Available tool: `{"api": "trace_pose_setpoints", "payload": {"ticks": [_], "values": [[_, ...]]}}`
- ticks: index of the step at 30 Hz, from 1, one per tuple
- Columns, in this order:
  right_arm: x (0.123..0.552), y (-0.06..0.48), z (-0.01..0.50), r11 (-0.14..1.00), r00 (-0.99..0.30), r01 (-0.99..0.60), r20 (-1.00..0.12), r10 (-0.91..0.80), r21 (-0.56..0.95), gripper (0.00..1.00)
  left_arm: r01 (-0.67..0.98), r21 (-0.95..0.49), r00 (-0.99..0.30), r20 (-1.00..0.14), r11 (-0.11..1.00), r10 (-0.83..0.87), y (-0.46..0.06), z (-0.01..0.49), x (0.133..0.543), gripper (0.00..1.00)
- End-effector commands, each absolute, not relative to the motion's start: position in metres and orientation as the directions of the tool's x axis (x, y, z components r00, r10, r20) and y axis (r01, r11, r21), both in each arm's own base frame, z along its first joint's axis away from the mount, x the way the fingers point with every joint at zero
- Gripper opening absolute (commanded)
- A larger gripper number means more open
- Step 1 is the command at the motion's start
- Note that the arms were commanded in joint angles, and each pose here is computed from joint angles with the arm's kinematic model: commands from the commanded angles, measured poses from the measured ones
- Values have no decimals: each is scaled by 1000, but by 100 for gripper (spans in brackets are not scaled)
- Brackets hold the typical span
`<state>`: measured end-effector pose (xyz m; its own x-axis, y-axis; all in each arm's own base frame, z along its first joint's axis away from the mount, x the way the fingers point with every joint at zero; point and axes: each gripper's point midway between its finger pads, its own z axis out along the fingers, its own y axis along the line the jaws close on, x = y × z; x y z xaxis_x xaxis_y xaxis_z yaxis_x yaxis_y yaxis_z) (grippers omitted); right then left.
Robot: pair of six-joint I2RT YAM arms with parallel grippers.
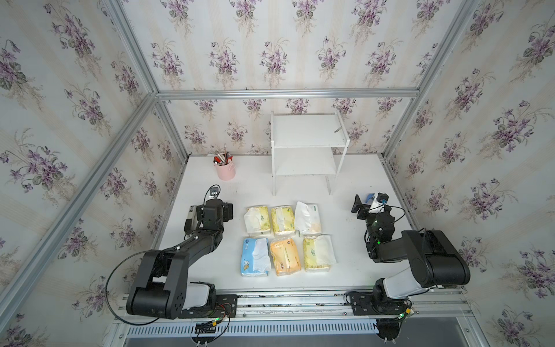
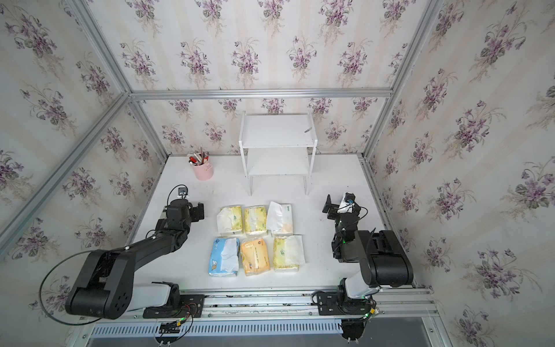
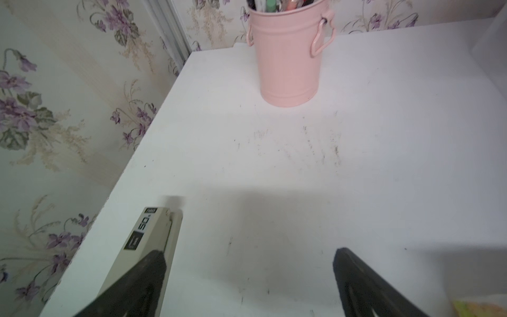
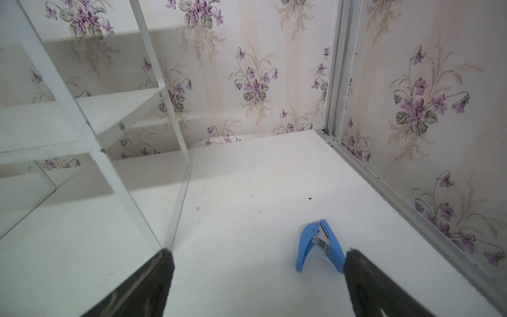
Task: Remove the tissue boxes from the shelf
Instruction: Reset both arms
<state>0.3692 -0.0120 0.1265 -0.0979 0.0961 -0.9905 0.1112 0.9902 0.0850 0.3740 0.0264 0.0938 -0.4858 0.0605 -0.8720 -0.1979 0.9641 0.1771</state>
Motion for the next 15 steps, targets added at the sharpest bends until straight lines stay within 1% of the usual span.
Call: {"api": "trace_pose_setpoints", "payload": {"ticks": [1,2,4,5,7,15], "values": [[370,-9,124,992,-110,96,-990,92,81,100,-143,160,-366,-925,977,98,20,96,392,99],[370,-9,125,992,-108,95,-990,93,83,100,-141,158,-363,-927,977,97,20,96,391,99],[370,-9,125,992,-106,95,-990,92,82,100,-142,151,-423,-903,978,78,21,93,391,99],[370,-9,125,992,-108,95,-990,92,82,100,-150,161,-410,-908,975,87,23,93,394,99],[369,-9,125,992,-105,95,-990,92,82,100,-147,152,-430,-900,977,76,22,92,393,99],[370,-8,125,993,-108,91,-990,89,79,100,-145,156,-426,-901,977,80,22,93,393,99]]}}
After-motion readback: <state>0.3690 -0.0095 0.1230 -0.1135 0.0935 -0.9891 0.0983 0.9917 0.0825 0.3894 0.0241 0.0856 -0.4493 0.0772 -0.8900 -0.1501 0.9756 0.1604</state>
